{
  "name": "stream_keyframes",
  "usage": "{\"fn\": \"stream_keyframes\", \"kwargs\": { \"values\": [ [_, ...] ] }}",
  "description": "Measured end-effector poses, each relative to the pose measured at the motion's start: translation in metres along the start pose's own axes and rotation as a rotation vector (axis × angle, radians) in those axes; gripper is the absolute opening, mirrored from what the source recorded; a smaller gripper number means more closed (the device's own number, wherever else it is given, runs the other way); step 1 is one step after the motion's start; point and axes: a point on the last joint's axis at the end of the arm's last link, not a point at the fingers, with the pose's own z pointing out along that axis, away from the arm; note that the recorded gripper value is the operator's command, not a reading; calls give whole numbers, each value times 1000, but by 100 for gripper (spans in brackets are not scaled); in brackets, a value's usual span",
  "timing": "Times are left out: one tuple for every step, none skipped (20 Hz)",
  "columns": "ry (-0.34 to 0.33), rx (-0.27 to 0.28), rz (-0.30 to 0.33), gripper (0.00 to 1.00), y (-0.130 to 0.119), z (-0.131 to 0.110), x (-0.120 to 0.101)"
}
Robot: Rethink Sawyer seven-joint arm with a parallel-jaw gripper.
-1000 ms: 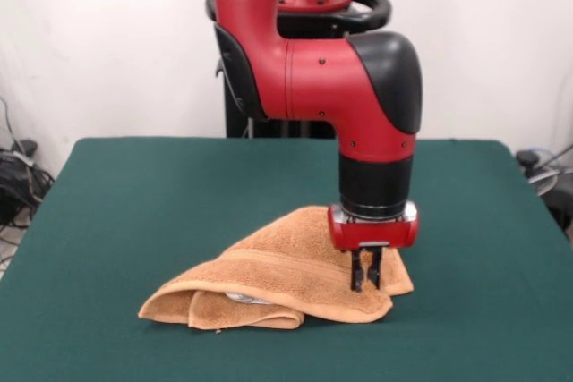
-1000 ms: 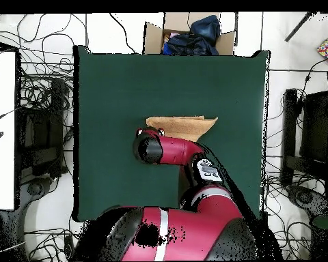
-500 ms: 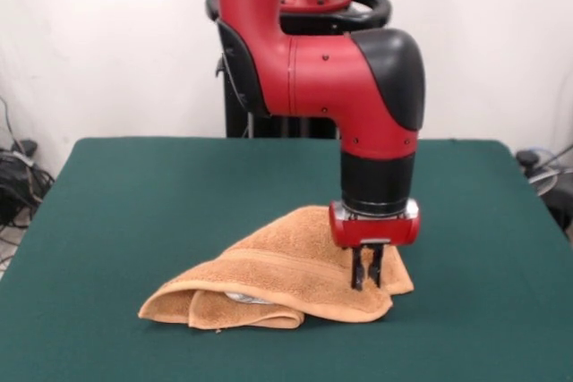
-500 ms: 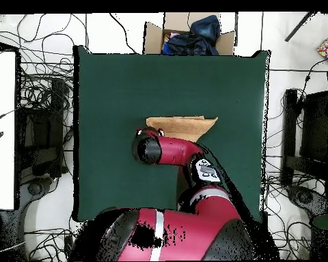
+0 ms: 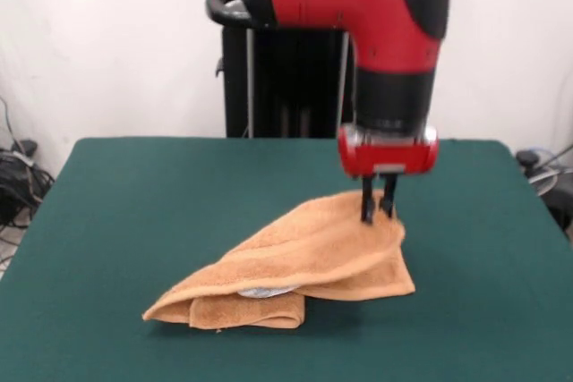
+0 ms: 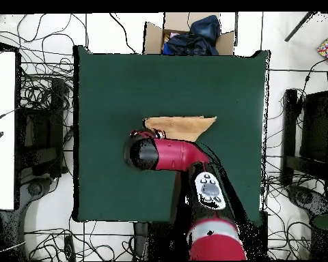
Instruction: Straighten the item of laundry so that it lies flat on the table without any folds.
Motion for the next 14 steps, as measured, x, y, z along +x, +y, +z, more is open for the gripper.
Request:
{"fn": "stream_keyframes", "kwargs": {
  "values": [
    [14, 0, 1, 0, 0, -11, -1],
    [25, 1, 1, 0, -1, -19, -2],
    [50, 4, -1, 0, -1, -39, -4],
    [65, 7, -4, 0, -1, -52, -6],
    [81, 11, -8, 0, 0, -68, -8],
    [89, 13, -12, 0, 1, -80, -10],
    [98, 15, -16, 0, 3, -93, -12],
    [101, 17, -19, 0, 4, -100, -13],
    [104, 18, -22, 0, 6, -107, -14],
    [107, 22, -31, 0, 10, -125, -18],
    [106, 24, -37, 0, 14, -136, -20],
    [106, 26, -43, 0, 17, -147, -23],
    [104, 28, -46, 0, 19, -153, -24],
    [101, 30, -53, 0, 23, -163, -27]
  ]
}}
